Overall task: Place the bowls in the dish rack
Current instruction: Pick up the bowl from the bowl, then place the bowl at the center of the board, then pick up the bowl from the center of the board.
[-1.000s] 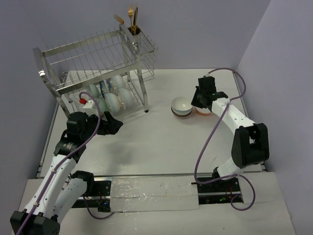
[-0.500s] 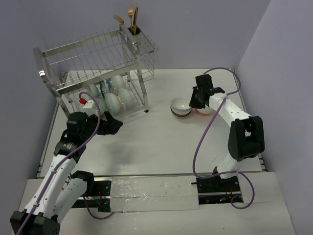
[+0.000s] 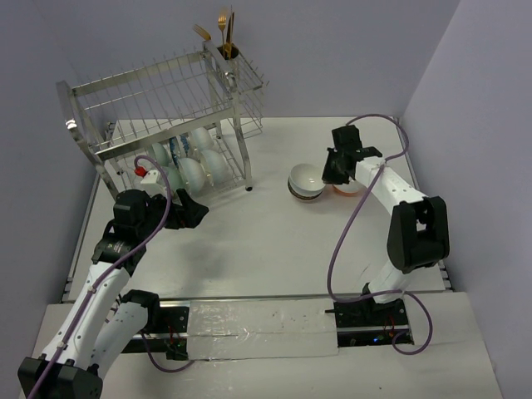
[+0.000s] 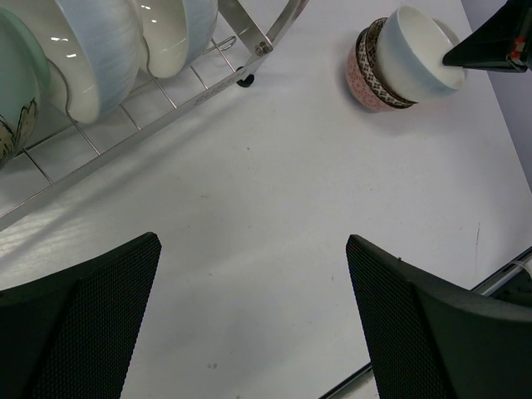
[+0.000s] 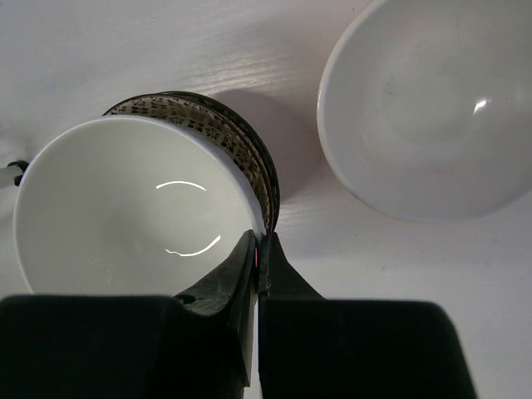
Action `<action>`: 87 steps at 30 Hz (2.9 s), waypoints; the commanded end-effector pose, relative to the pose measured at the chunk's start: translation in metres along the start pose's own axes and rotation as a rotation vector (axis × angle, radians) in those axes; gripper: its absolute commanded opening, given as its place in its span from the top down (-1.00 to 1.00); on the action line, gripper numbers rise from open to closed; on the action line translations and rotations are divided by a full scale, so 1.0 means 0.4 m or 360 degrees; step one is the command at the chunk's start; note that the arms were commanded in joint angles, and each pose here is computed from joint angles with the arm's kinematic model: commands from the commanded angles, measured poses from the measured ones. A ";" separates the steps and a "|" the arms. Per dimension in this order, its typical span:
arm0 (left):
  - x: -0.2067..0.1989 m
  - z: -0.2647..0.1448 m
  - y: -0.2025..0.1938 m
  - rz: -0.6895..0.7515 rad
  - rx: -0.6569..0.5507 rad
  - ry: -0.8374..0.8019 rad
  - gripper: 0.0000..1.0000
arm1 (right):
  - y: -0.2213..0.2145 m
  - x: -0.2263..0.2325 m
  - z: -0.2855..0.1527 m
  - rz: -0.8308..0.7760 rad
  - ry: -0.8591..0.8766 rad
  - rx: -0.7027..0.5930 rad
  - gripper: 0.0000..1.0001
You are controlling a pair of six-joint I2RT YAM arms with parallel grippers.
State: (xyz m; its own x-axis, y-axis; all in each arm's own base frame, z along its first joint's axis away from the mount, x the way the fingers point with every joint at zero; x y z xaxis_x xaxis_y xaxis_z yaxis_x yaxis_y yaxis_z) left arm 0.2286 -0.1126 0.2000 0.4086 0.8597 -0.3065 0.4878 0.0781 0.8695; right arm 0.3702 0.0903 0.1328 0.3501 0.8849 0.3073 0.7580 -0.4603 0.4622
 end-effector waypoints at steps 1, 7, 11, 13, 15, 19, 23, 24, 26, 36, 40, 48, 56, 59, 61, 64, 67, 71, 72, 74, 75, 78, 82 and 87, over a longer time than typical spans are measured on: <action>0.000 -0.004 0.029 0.0043 -0.0056 0.0001 -0.99 | 0.072 0.062 -0.097 0.0001 0.0175 -0.0208 1.00; -0.002 -0.004 0.029 0.0036 -0.0065 -0.0006 -0.98 | 0.109 0.098 -0.191 -0.0006 0.0358 -0.0424 1.00; -0.008 -0.004 0.030 0.0048 -0.0068 -0.0036 -0.99 | 0.092 0.149 -0.245 -0.0115 0.0442 -0.0505 1.00; -0.010 -0.004 0.031 0.0050 -0.0073 -0.0047 -0.99 | 0.071 0.184 -0.269 -0.0191 0.0504 -0.0540 1.00; -0.014 -0.005 0.030 0.0056 -0.0077 -0.0062 -0.98 | 0.014 0.240 -0.279 -0.0287 0.0615 -0.0513 1.00; -0.034 -0.010 0.031 0.0102 -0.0096 -0.0130 -0.99 | -0.096 0.314 -0.266 -0.0413 0.0765 -0.0387 1.00; -0.069 -0.014 0.031 0.0152 -0.0083 -0.0192 -0.99 | -0.208 0.361 -0.226 -0.0537 0.0800 -0.0267 1.00; -0.077 -0.014 0.029 0.0183 -0.0076 -0.0205 -0.99 | -0.228 0.362 -0.212 -0.0554 0.0796 -0.0236 1.00; -0.090 -0.012 0.033 0.0226 -0.0067 -0.0200 -0.98 | -0.265 0.367 -0.184 -0.0597 0.0792 -0.0182 1.00; -0.205 0.012 -0.036 0.0586 0.0130 -0.0403 -0.98 | -0.387 0.349 -0.063 -0.0841 0.0692 -0.0042 1.00; -0.217 0.028 -0.054 0.0618 0.0182 -0.0414 -0.98 | -0.422 0.332 -0.036 -0.0897 0.0657 -0.0021 1.00; -0.240 0.070 -0.089 0.0635 0.0292 -0.0406 -0.99 | -0.432 0.306 -0.018 -0.0918 0.0586 -0.0059 0.99; -0.276 0.087 -0.104 0.0734 0.0333 -0.0390 -0.99 | -0.403 0.306 -0.075 -0.0899 0.0623 -0.0136 -0.05; -0.293 0.094 -0.108 0.0791 0.0364 -0.0387 -0.98 | -0.367 0.314 -0.140 -0.0873 0.0677 -0.0213 -0.40; -0.306 0.102 -0.112 0.0817 0.0402 -0.0387 -0.96 | -0.334 0.306 -0.163 -0.0843 0.0622 -0.0299 -0.54; -0.332 0.116 -0.123 0.0830 0.0471 -0.0405 -0.90 | -0.278 0.247 -0.181 -0.0731 0.0441 -0.0394 -0.67; -0.351 0.135 -0.137 0.0871 0.0541 -0.0364 -0.80 | -0.230 0.154 -0.182 -0.0544 0.0198 -0.0467 -0.77; -0.377 0.168 -0.151 0.0907 0.0550 -0.0305 -0.65 | -0.191 0.036 -0.175 -0.0257 0.0157 -0.0427 -0.86; -0.385 0.180 -0.166 0.0909 0.0581 -0.0313 -0.58 | -0.206 0.004 -0.160 -0.0199 0.0142 -0.0400 -0.88; -0.396 0.205 -0.180 0.0893 0.0620 -0.0283 -0.52 | -0.180 -0.026 -0.177 -0.0051 0.0170 -0.0474 -0.92; -0.399 0.211 -0.187 0.0899 0.0644 -0.0275 -0.49 | -0.193 -0.051 -0.167 -0.0026 0.0149 -0.0473 -0.93; -0.406 0.234 -0.211 0.0925 0.0729 -0.0195 -0.44 | -0.180 -0.084 -0.183 0.0078 0.0174 -0.0564 -0.98; -0.418 0.255 -0.241 0.0965 0.0821 -0.0137 -0.34 | -0.162 -0.097 -0.210 0.0133 0.0239 -0.0659 -0.99; -0.397 0.275 -0.255 0.0999 0.0932 0.0014 -0.04 | -0.167 -0.105 -0.206 0.0126 0.0247 -0.0653 -0.99</action>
State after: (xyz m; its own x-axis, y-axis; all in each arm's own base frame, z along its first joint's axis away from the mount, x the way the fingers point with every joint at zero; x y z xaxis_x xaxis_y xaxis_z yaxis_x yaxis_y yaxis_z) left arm 0.1913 -0.3149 0.1077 0.7715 0.6240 0.1240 0.4684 -0.6891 0.5530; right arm 0.2543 0.0772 0.1522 0.2964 0.8558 0.4241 0.4767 -0.5173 0.7107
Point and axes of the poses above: each gripper's point midway between its finger pads, its own z axis out along the fingers, its own x axis along the line the jaws close on, y = z × x, the point moved 3 cm from there along -z, back along the fingers, and after that the axes turned 11 degrees about z, right-handed, at the moved point
